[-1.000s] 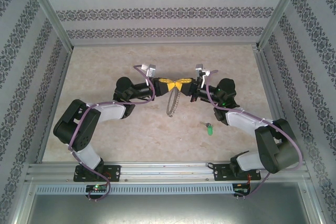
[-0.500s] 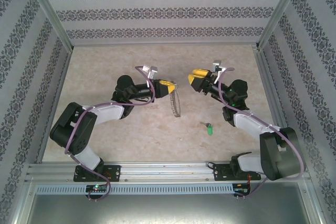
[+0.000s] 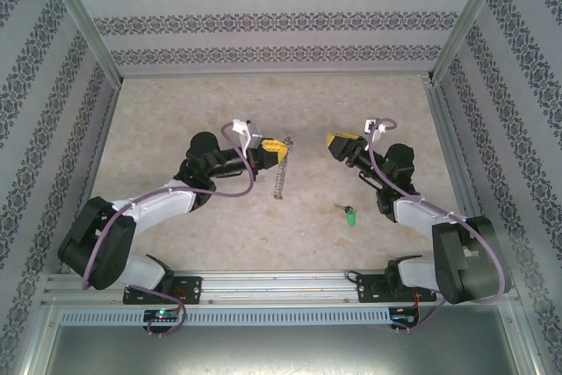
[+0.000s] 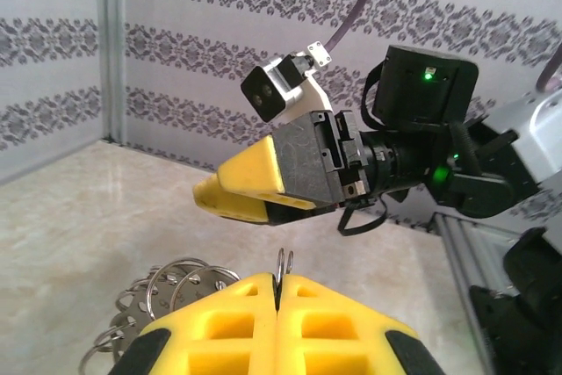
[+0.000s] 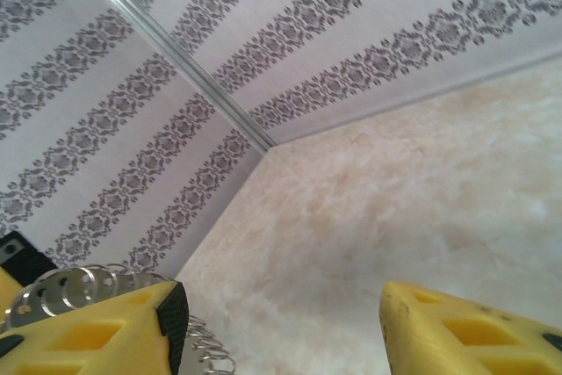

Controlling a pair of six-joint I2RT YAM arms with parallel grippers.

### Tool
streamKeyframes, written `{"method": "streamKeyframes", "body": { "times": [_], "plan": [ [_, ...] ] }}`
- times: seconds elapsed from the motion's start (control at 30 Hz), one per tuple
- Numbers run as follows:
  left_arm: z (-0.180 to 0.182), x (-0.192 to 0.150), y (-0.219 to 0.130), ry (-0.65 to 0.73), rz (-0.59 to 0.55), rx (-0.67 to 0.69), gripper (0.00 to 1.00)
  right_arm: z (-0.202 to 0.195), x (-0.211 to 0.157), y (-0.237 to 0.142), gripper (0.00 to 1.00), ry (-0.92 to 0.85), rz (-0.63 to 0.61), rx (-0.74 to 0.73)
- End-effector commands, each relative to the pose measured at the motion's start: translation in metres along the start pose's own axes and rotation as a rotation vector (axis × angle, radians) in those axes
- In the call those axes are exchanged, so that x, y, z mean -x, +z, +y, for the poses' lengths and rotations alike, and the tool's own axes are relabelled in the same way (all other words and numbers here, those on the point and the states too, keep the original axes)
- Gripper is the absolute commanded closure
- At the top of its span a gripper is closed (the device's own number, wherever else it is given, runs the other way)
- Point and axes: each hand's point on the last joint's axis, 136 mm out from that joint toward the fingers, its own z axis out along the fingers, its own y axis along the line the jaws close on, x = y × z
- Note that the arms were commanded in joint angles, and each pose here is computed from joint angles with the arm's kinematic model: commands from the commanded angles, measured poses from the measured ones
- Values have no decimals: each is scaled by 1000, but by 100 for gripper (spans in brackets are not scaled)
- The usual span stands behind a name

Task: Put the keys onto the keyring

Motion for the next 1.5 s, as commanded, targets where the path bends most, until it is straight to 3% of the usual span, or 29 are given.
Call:
{"method": "streamKeyframes", "body": {
  "times": [0.0, 0.33, 0.47, 0.57, 0.7, 0.97, 1.3, 1.47],
  "plan": [
    [-2, 18, -3, 211, -77, 65, 100, -15, -6, -3, 39, 19, -2, -46],
    [-1, 21, -8, 324, -108, 135, 100, -40, -20, -12, 35, 43, 24, -134],
    [-1, 19, -8, 326, -91, 138, 100, -55, -18, -19, 26, 67, 12, -204],
    [0, 19, -9, 324, -80, 151, 100, -68, -20, -24, 3, 91, 11, -275],
    [0, 18, -12, 318, -76, 161, 100, -82, -24, -32, 2, 105, 43, -378],
    [0, 18, -14, 318, -83, 171, 100, -105, -21, -69, 2, 19, 84, -736],
    [0, 22, -14, 326, -125, 171, 100, -107, 17, -151, 2, -244, -35, -1389],
    [-2, 27, -15, 329, -144, 166, 100, -100, 25, -158, 2, -303, -2, -1461]
  ]
}}
